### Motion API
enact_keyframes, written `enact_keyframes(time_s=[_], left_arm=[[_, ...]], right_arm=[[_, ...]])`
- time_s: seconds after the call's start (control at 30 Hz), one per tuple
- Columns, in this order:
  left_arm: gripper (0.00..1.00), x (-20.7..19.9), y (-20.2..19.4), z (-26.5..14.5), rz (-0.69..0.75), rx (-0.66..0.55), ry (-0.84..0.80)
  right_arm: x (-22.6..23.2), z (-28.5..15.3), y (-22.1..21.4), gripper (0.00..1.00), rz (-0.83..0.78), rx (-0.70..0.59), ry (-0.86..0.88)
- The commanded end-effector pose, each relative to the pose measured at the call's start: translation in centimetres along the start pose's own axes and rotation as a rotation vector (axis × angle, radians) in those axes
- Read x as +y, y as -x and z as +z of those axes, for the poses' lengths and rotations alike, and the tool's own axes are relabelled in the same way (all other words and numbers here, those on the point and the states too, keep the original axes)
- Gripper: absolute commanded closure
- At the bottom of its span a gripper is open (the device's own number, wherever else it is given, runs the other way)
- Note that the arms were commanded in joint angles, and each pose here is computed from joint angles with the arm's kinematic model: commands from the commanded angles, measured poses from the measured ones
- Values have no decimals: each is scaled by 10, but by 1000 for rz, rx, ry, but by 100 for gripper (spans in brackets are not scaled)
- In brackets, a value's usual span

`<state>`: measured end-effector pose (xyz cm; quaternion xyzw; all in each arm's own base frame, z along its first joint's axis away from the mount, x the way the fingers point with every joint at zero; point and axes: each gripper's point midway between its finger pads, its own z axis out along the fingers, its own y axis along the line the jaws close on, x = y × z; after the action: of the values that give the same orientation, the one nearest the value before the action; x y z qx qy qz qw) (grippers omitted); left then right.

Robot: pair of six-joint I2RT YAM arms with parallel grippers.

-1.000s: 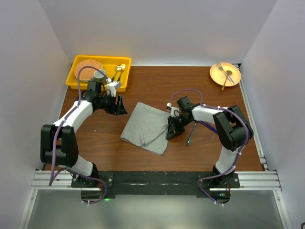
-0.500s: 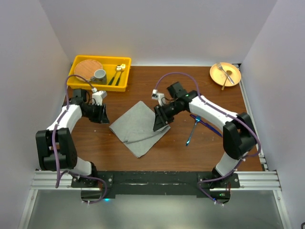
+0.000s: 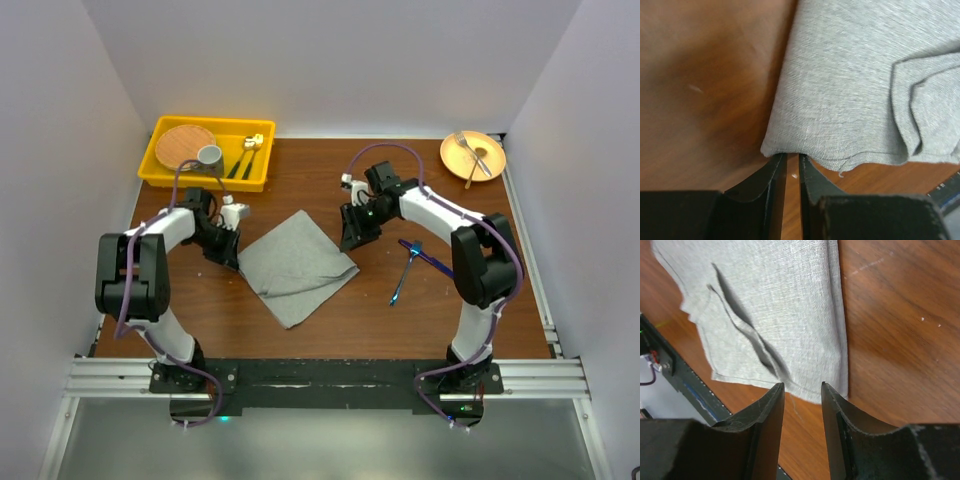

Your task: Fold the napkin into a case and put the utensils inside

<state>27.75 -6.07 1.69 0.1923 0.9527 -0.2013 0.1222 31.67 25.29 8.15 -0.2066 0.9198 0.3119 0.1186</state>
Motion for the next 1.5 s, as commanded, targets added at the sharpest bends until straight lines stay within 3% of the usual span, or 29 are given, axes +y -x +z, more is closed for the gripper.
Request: enact_keyframes(time_s=[0.0,0.13,0.23,0.37,0.5,0.63,0.8,1.13,1.47], left_arm=[[80,12,51,6,88,-79,61],[78,30,72,6,106,-89,122],[70,41,84,-9,108,-106,119],[48,32,113,-70,166,-337,-4],[34,-11,119,-97,297,-440,-93],[32,-59,117,-79,410,-400,-97],[31,-78,111,-50,387,-347,-133],[27,-87,90,4,332,-198,-174],[27,-93,76,33,313,-132,-218]], right_arm=[[-5,2,-5,60,12,-8,-40],[4,-4,-23,60,49,29,0],[17,-11,-32,60,77,46,45],[19,-24,-23,60,56,-5,22],[3,-23,-15,57,64,-36,-39],[-4,-11,-17,56,98,-2,-34],[-5,0,-19,55,128,24,-5],[-16,18,-33,55,165,87,-2],[-20,24,-38,64,180,113,-9]])
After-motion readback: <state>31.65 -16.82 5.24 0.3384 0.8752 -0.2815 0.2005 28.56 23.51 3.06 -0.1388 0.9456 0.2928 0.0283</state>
